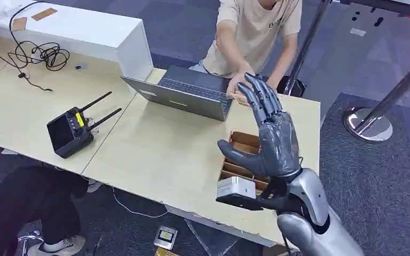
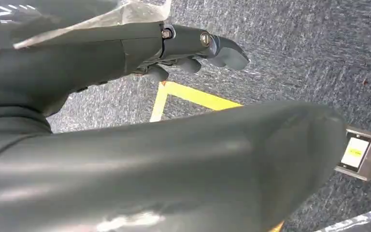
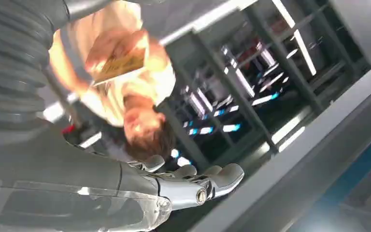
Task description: Pass the card to the sensor for recognition and then transmit it.
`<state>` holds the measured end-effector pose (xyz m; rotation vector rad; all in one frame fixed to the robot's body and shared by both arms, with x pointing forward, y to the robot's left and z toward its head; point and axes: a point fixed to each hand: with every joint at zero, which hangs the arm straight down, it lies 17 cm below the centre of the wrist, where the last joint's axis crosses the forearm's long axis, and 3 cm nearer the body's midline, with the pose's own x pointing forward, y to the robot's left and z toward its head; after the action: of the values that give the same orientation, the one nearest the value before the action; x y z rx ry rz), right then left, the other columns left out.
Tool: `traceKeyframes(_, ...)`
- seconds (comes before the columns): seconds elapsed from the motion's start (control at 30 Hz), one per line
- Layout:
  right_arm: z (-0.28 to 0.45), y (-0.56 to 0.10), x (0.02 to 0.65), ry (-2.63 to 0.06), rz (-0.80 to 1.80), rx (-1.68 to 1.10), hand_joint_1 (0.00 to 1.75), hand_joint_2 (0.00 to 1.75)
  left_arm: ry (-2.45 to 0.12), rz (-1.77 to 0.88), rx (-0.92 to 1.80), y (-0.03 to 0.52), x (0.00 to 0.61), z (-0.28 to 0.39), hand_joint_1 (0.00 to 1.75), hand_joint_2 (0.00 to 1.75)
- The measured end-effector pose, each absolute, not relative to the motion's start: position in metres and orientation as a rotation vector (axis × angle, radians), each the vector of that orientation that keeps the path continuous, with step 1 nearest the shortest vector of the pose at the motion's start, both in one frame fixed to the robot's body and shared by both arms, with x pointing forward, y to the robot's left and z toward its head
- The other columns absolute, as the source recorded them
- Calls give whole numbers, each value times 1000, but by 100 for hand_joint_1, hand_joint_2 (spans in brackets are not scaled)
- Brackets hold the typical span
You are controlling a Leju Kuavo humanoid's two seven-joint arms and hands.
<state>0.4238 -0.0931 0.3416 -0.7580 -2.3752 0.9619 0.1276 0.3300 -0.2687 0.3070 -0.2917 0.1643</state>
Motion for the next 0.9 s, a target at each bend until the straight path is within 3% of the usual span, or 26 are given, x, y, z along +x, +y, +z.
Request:
traceKeyframes(0.43, 320, -99, 446, -2273, 1030, -1039, 0, 175, -294, 165, 305, 328, 128, -269, 0, 0)
traceKeyframes(0.9, 283, -102, 476, -2097, 1135, -1000, 0, 175, -304, 162, 302, 326, 129, -268, 0, 0)
